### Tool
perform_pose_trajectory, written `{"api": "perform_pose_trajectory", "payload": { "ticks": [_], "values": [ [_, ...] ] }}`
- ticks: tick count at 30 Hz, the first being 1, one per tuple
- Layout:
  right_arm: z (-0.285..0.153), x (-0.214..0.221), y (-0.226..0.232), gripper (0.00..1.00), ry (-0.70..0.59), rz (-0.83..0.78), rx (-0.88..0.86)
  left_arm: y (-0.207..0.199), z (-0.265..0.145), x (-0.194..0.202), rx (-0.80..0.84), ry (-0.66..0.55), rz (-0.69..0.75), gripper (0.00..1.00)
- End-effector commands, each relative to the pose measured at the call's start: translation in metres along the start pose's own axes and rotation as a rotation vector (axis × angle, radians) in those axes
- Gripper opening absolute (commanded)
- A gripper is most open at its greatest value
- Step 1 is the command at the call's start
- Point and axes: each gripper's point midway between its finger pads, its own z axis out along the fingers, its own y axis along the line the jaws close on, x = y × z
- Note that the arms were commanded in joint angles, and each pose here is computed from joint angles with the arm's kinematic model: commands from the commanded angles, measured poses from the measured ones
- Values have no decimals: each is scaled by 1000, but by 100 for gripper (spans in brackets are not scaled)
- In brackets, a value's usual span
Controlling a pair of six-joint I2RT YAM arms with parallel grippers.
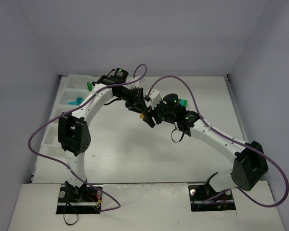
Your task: Sort the legos into containers by color
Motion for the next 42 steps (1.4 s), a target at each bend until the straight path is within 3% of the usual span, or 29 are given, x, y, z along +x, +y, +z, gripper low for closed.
{"api": "perform_pose_trajectory", "payload": {
  "ticks": [1, 9, 14, 36, 42],
  "values": [
    [0, -28, 1, 48, -81, -33, -8, -39, -24, 1, 55, -51, 99, 0],
    [1, -9, 2, 18, -31, -38, -8, -39, -27, -1, 46, -46, 105, 0],
    [0, 14, 3, 8, 41, -32, -6, -37, -33, -6, 33, -59, 114, 0],
    [4, 72, 2, 0, 201, -2, 16, -22, -67, -19, -2, -131, 93, 0],
    [2, 59, 0, 0, 170, -1, 25, -2, -83, -20, -110, -173, 79, 0]
  ]
}}
